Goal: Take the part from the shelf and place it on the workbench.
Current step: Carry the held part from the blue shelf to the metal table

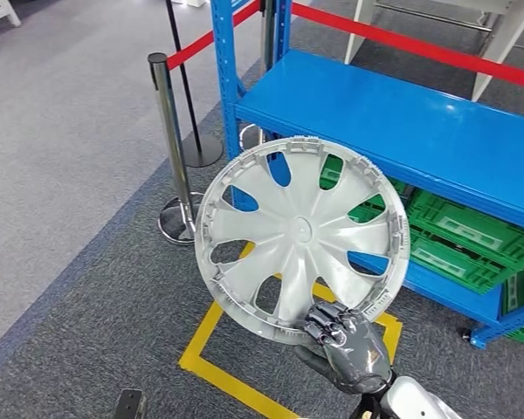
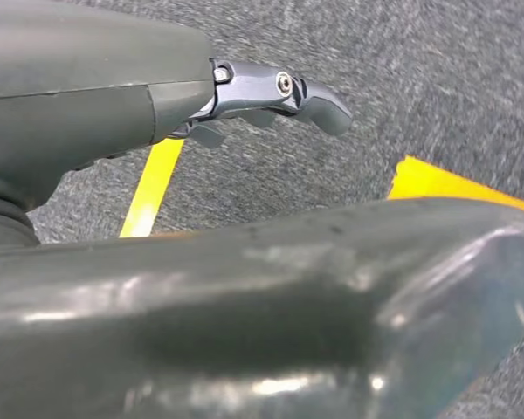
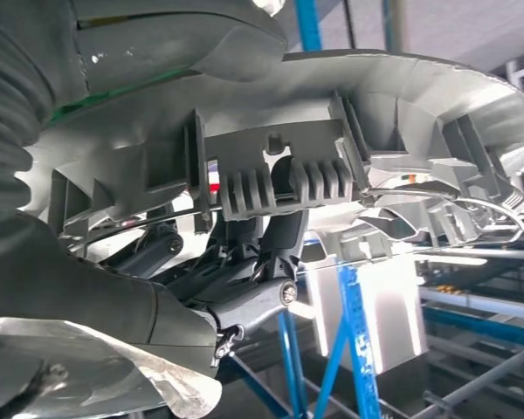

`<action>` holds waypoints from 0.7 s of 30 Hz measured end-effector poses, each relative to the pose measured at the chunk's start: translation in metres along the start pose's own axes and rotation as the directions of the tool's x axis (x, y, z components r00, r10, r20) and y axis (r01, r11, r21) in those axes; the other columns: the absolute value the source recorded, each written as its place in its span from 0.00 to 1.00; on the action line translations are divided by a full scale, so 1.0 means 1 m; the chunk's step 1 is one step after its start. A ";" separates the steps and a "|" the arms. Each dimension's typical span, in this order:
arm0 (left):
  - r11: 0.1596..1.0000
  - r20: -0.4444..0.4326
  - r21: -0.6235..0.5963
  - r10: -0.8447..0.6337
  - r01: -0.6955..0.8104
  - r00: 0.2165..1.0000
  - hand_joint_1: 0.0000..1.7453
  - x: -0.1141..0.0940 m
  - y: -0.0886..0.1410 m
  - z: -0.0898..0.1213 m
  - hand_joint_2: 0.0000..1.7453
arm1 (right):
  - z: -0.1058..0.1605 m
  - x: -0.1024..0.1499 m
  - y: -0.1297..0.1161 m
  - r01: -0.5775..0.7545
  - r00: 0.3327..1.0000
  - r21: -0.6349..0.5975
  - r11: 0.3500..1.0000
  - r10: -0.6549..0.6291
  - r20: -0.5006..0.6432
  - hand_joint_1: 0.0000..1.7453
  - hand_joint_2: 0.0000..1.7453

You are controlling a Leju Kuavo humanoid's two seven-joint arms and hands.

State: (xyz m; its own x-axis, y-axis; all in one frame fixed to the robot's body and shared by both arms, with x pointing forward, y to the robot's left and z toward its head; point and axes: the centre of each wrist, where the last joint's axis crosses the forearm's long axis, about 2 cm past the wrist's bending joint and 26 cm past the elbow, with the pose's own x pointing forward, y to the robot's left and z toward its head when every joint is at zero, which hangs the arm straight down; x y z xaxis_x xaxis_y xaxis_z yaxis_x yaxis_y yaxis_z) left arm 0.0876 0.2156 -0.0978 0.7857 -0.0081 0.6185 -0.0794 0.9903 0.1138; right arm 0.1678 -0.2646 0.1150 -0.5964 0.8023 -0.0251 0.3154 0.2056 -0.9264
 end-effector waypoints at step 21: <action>0.999 0.014 -0.016 -0.036 0.037 0.999 0.00 0.002 0.003 -0.002 0.00 | 0.005 0.010 -0.003 -0.001 1.000 -0.024 1.000 0.001 0.009 1.00 1.00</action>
State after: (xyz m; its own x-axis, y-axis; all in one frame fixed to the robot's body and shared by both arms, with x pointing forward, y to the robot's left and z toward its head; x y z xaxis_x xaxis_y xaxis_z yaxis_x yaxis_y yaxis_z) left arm 0.0901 0.2192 -0.0979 0.7792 -0.0462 0.6251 -0.0409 0.9914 0.1242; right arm 0.1568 -0.2598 0.1154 -0.6024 0.7976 -0.0293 0.3335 0.2182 -0.9172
